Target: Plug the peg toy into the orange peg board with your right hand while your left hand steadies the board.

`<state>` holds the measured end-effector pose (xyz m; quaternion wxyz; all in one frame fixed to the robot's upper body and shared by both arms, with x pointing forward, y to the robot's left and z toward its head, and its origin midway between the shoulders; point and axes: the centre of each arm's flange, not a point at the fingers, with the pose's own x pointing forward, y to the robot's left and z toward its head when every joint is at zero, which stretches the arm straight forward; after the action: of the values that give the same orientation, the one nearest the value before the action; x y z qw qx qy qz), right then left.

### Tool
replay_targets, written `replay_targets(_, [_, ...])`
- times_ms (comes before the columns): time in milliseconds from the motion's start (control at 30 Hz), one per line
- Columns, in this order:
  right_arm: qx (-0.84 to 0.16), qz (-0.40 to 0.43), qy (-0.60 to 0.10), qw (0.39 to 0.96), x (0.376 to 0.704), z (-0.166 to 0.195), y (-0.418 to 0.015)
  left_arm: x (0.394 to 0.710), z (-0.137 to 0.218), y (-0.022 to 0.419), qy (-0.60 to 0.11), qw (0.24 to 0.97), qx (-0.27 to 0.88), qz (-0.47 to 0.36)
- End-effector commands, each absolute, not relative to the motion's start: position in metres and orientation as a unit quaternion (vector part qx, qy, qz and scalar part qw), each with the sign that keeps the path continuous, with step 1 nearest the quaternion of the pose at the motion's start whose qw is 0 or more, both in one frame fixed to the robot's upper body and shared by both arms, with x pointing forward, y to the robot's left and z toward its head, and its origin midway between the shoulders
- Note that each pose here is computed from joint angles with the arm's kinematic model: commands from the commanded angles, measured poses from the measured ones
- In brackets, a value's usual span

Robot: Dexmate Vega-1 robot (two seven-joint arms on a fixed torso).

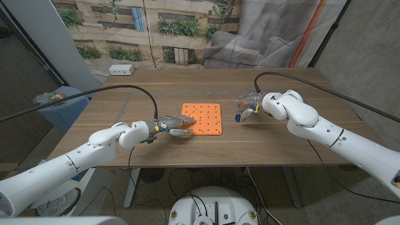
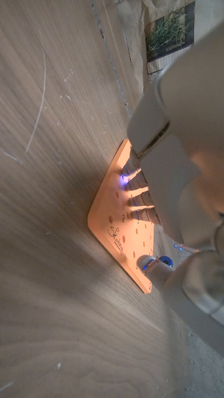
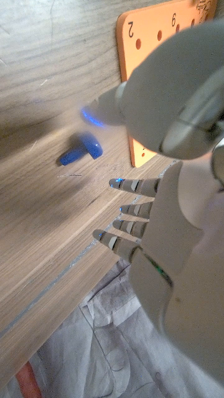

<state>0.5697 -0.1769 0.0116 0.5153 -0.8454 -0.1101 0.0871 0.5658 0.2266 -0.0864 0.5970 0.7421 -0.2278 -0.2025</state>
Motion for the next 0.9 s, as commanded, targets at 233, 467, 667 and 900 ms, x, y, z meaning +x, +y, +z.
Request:
replay_targets(233, [-0.843, 0.076, -0.128, 0.517, 0.5764, 0.0023, -0.1733, 0.5629, -0.0901, 0.2271, -0.224, 0.599, 0.742, -0.203])
replay_targets(467, [-0.842, 0.07, -0.132, 0.518, 0.5777, 0.0002, -0.1711, 0.5623, -0.0904, 0.2287, -0.224, 0.601, 0.742, -0.198])
replay_targets(667, [-0.844, 0.069, -0.132, 0.515, 0.5795, -0.0017, -0.1706, 0.5622, -0.0904, 0.2296, -0.223, 0.599, 0.743, -0.2])
replay_targets(900, [-0.842, 0.064, -0.128, 0.52, 0.5827, -0.0052, -0.1711, 0.5618, -0.091, 0.2294, -0.222, 0.601, 0.741, -0.199])
